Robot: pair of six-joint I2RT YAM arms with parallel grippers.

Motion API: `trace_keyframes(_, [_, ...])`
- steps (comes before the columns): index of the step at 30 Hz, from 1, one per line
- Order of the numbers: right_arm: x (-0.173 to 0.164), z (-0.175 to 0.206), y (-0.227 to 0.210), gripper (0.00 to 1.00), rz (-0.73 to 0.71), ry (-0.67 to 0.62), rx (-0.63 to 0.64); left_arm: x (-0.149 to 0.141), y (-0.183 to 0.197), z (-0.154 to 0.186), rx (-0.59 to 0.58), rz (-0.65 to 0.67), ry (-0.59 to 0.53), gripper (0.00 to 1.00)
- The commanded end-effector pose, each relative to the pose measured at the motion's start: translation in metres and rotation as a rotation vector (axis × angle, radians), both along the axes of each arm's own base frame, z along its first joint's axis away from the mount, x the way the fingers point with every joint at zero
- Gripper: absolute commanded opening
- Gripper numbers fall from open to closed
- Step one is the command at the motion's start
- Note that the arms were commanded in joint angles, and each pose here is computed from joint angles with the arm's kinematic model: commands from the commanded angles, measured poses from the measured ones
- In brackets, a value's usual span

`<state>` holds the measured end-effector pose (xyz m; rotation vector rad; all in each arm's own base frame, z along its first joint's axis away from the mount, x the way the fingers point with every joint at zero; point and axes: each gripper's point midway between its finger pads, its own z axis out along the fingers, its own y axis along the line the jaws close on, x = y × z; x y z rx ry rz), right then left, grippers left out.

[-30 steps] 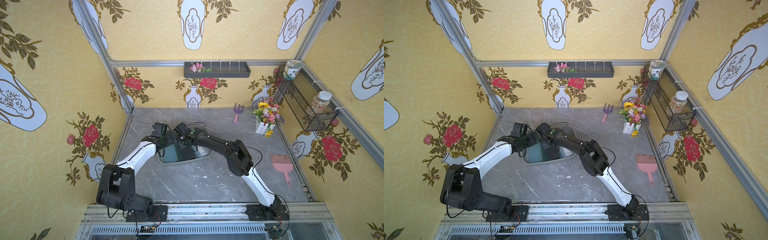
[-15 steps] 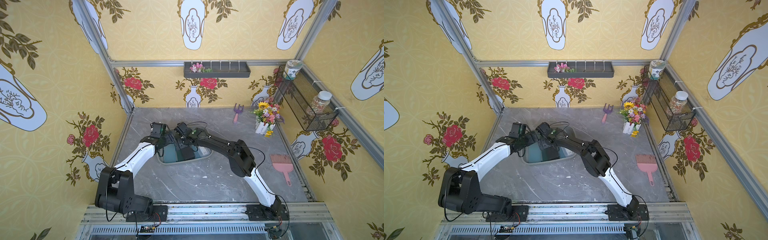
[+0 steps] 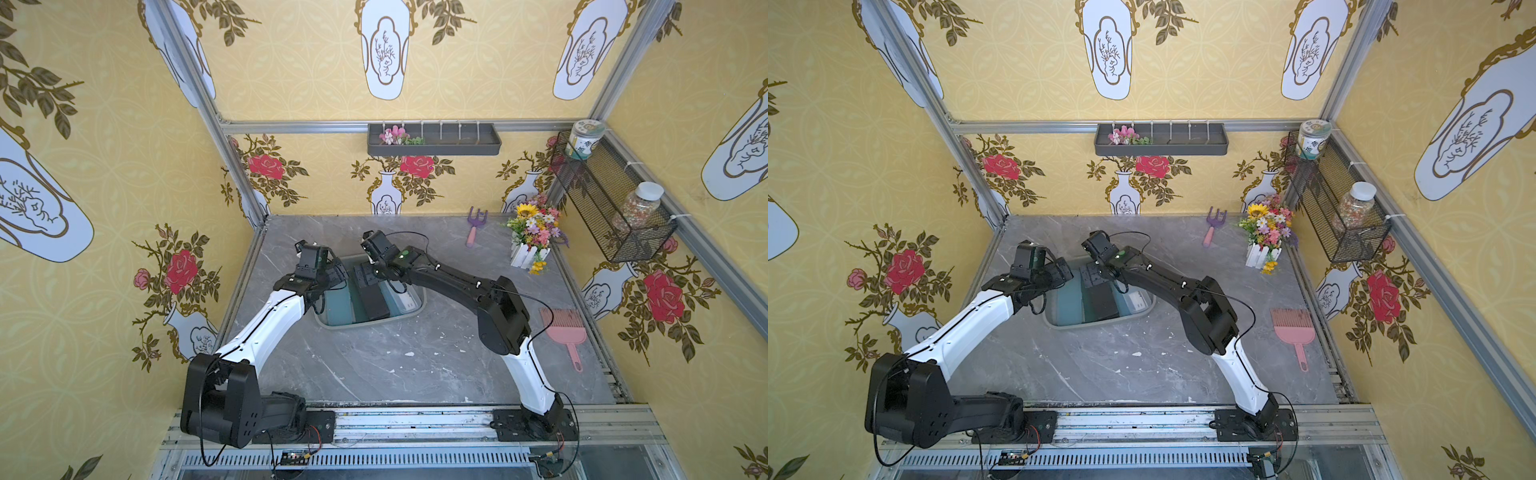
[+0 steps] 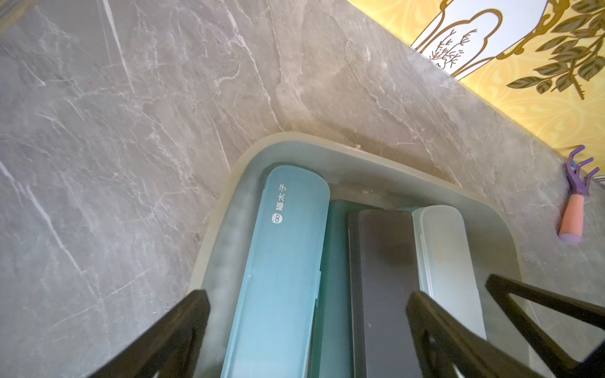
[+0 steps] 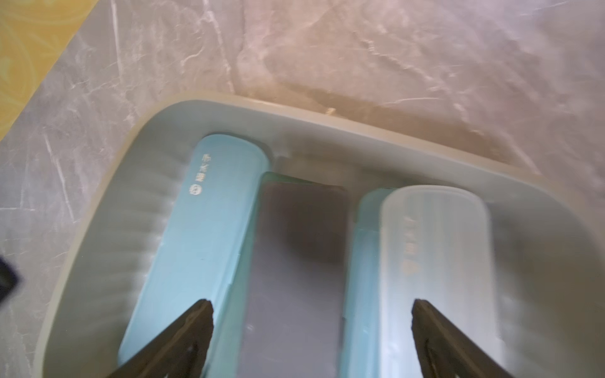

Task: Put the pencil case into the storage box
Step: Place the pencil case at the storage box, then move the storage box to the center of the board.

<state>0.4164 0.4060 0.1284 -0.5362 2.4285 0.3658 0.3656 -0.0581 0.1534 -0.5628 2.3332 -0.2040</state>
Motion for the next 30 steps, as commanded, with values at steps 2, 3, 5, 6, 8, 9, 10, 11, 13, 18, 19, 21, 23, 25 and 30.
trace_keyframes(2, [0.007, 0.013, -0.030, 0.97, -0.013, -0.030, -0.009, -0.005, 0.012, 0.002, 0.050, 0.034, 0.008, 1.00])
trace_keyframes(3, [0.007, 0.011, -0.040, 0.97, -0.019, -0.023, -0.017, -0.006, 0.013, 0.001, 0.054, 0.039, 0.014, 0.98])
trace_keyframes(5, [0.007, 0.011, -0.063, 0.97, -0.037, -0.021, -0.043, -0.009, 0.016, -0.005, 0.062, 0.056, 0.031, 0.89])
trace_keyframes(6, [0.007, 0.009, -0.073, 0.97, -0.049, -0.018, -0.059, -0.010, 0.018, -0.008, 0.068, 0.066, 0.043, 0.88])
trace_keyframes(8, [0.008, 0.004, -0.095, 0.97, -0.070, -0.006, -0.089, -0.014, 0.023, -0.018, 0.081, 0.095, 0.076, 0.86])
trace_keyframes(9, [0.007, 0.001, -0.105, 0.98, -0.079, 0.001, -0.104, -0.016, 0.024, -0.024, 0.084, 0.105, 0.093, 0.86])
trace_keyframes(10, [0.007, -0.002, -0.114, 0.99, -0.087, 0.006, -0.115, -0.017, 0.026, -0.029, 0.088, 0.112, 0.107, 0.85])
trace_keyframes(11, [0.006, -0.007, -0.121, 0.98, -0.093, 0.015, -0.127, -0.020, 0.027, -0.036, 0.087, 0.119, 0.124, 0.83])
trace_keyframes(13, [0.005, -0.016, -0.134, 0.93, -0.101, 0.028, -0.150, -0.023, 0.029, -0.045, 0.086, 0.136, 0.144, 0.77])
trace_keyframes(18, [0.002, -0.037, -0.144, 0.88, -0.103, 0.056, -0.190, -0.032, 0.038, -0.062, 0.105, 0.178, 0.185, 0.67])
trace_keyframes(19, [0.002, -0.039, -0.145, 0.88, -0.104, 0.059, -0.191, -0.033, 0.039, -0.064, 0.105, 0.182, 0.188, 0.67])
trace_keyframes(21, [0.003, -0.045, -0.147, 0.87, -0.107, 0.065, -0.200, -0.035, 0.041, -0.069, 0.106, 0.183, 0.196, 0.67])
trace_keyframes(23, [0.002, -0.049, -0.148, 0.87, -0.111, 0.067, -0.202, -0.035, 0.041, -0.072, 0.106, 0.184, 0.202, 0.67])
trace_keyframes(25, [0.002, -0.049, -0.150, 0.87, -0.115, 0.066, -0.199, -0.036, 0.042, -0.076, 0.106, 0.183, 0.207, 0.67])
trace_keyframes(30, [0.001, -0.056, -0.158, 0.87, -0.129, 0.080, -0.209, -0.036, 0.039, -0.093, 0.086, 0.169, 0.230, 0.67])
